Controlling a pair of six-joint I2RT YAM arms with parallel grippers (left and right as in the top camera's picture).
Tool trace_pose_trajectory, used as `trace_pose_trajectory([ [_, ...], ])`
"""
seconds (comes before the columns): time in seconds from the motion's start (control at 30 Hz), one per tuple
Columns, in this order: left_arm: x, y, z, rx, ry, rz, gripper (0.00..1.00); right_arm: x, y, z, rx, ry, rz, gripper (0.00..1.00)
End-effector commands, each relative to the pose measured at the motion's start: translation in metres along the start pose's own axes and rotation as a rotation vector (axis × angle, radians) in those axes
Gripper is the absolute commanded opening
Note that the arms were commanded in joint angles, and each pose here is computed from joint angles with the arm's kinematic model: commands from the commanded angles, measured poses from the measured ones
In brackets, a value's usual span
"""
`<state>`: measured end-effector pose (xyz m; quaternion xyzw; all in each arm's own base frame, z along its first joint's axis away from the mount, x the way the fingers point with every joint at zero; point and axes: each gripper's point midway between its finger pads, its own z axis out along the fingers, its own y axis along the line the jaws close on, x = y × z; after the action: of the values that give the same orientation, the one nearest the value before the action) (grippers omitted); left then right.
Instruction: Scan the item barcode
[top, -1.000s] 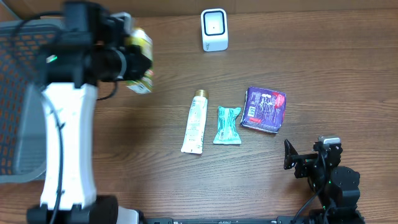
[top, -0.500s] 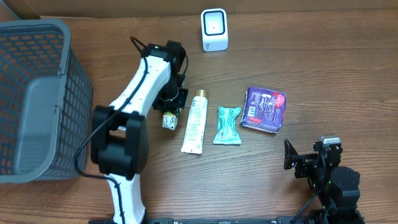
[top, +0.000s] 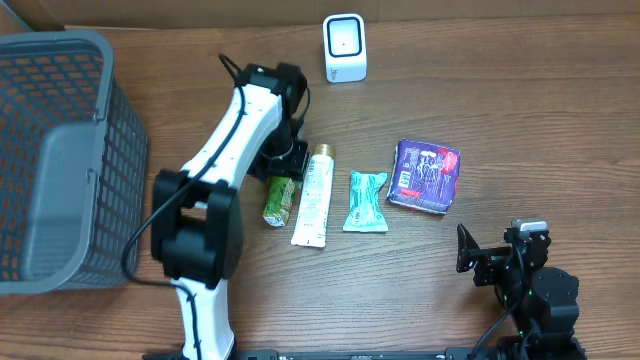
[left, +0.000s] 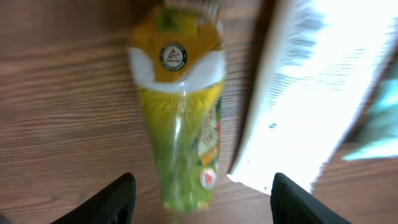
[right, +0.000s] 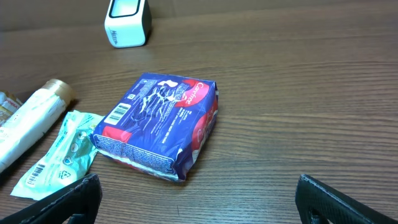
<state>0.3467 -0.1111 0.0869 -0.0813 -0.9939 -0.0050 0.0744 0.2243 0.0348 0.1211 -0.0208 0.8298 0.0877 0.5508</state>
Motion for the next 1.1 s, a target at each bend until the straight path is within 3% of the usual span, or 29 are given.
trace_pose_trajectory([
  [0.0, -0.001, -0.006, -0.101, 0.053, -0.307, 0.013, 0.62, -0.011, 0.001, -0.004, 0.001, -0.03, -0.006, 1.0],
  [0.17, 0.034, 0.0, -0.197, 0.084, -0.627, 0.011, 0.61, -0.011, 0.001, -0.004, 0.001, -0.03, -0.006, 1.0],
  [0.33, 0.064, 0.012, -0.242, 0.075, -0.791, -0.05, 0.6, -0.011, 0.001, -0.004, 0.001, -0.03, -0.006, 1.0],
  [0.47, 0.074, 0.016, -0.236, 0.065, -0.758, -0.066, 0.55, -0.011, 0.001, -0.004, 0.001, -0.03, -0.006, 1.0],
  [0.63, 0.092, 0.042, -0.227, -0.05, -0.732, -0.171, 0.58, -0.011, 0.001, -0.004, 0.001, -0.03, -0.006, 1.0],
  [0.93, 0.143, 0.069, -0.197, -0.098, -0.824, -0.325, 0.6, -0.011, 0.001, -0.004, 0.001, -0.03, -0.006, 1.0],
  [1.07, 0.149, 0.067, -0.179, -0.041, -0.893, -0.362, 0.63, -0.011, 0.001, -0.004, 0.001, -0.03, -0.006, 1.0],
])
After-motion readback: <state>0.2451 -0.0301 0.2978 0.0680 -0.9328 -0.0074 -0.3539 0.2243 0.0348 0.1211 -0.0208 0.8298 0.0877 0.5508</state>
